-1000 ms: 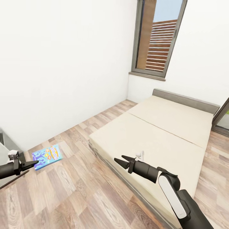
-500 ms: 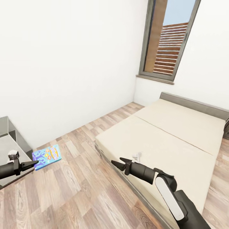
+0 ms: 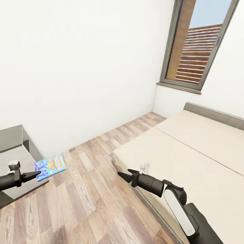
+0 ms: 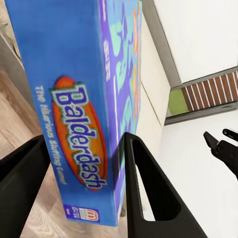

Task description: Put all the toys in the child's room - the three board games (two on the bed and one on the table), the two jigsaw puzzles on the table, and the tennis ball on the table - inside the toy box on the table in the child's room.

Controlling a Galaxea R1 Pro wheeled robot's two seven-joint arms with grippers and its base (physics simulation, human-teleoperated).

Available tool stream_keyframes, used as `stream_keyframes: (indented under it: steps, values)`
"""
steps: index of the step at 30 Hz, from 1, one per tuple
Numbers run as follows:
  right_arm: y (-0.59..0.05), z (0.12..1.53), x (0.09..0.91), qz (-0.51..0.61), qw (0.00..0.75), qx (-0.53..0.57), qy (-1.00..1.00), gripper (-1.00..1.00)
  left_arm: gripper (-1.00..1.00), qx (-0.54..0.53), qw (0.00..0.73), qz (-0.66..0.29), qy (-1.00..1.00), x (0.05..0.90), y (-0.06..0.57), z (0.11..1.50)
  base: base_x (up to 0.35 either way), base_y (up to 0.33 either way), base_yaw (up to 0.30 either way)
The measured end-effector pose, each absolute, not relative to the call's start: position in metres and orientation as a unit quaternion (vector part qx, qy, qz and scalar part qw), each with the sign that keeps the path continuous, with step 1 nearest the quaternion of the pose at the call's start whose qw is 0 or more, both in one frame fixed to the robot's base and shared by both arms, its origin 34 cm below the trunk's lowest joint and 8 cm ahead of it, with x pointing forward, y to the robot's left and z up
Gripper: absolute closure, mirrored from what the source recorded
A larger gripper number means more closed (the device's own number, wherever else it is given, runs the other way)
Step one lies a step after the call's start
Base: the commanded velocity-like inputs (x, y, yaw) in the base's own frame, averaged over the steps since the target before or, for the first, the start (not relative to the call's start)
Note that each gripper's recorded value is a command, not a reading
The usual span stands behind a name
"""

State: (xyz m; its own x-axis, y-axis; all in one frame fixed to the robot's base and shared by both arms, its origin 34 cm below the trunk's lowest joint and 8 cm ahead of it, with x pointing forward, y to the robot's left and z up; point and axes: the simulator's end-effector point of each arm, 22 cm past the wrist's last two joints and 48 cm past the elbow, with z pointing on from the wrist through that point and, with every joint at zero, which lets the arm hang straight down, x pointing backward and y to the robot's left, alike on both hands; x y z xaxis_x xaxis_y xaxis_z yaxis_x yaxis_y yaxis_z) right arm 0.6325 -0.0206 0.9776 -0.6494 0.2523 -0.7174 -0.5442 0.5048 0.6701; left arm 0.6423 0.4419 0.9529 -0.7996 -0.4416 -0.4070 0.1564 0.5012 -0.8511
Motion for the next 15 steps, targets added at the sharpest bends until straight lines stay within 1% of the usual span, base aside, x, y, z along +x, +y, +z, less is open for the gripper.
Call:
stream_keyframes:
  steps: [3,5,12,15]
  values:
    - [-0.0205,0.9789,0.6324,0.488,0.409,-0.096,0.765,-1.00,1.00,-0.087,0.305,-0.492,0.811,0.6423,0.4419,0.9546,0.032,0.240,0.207]
    - [-0.0206,0.9802,0.6325,0.487,0.410,-0.096,0.765,-1.00,1.00,-0.086,0.306,-0.492,0.810,0.6423,0.4419,0.9557,0.010,0.107,0.207]
    - [-0.0202,0.9843,0.6318,0.487,0.413,-0.099,0.763,-1.00,1.00,-0.084,0.310,-0.492,0.809,0.6420,0.4418,0.9598,0.002,0.020,0.207]
    - [-0.0201,0.9855,0.6317,0.485,0.414,-0.101,0.763,-1.00,1.00,-0.084,0.311,-0.492,0.809,0.6419,0.4416,0.9615,0.032,-0.043,0.207]
